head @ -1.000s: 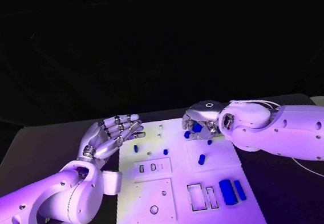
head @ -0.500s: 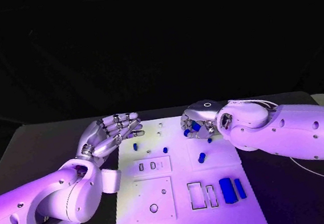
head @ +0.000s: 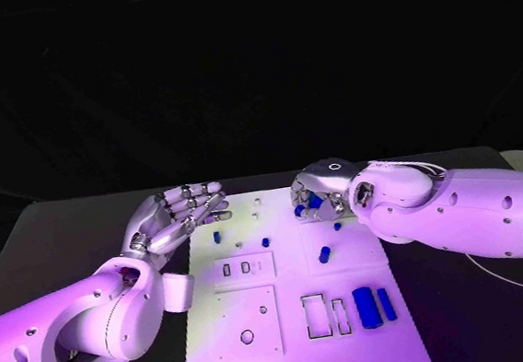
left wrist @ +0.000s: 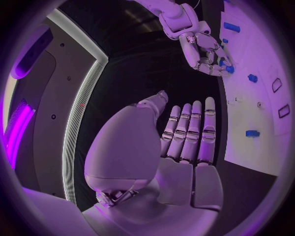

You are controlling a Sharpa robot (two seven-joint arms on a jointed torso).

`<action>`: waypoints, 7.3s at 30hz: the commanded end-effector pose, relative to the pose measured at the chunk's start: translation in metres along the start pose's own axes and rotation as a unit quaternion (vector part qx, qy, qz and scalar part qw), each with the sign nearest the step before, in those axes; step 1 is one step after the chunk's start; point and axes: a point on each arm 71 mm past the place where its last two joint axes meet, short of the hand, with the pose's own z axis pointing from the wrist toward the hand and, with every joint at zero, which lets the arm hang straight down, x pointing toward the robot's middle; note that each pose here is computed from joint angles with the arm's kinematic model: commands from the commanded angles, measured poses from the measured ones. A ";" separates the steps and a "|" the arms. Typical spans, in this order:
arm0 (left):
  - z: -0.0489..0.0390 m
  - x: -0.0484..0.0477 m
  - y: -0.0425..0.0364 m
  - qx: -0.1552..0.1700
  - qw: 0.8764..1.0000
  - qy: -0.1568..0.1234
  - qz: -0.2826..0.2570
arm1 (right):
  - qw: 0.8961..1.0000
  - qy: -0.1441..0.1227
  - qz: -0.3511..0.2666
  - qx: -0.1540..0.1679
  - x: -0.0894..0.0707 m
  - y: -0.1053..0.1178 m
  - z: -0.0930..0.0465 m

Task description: Assemble the parts on the task board

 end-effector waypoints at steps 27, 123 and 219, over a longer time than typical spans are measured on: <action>0.0013 0.0031 -0.0003 -0.004 1.000 0.009 -0.013 | 0.992 -0.122 -0.005 -0.002 -0.025 0.024 0.026; 0.0054 -0.0077 -0.0110 0.002 1.000 0.005 -0.009 | 0.982 -0.055 0.154 0.090 -0.025 -0.036 -0.043; 0.0061 -0.0104 -0.0089 -0.007 1.000 0.009 -0.011 | 0.990 -0.125 0.058 0.032 -0.023 0.019 -0.021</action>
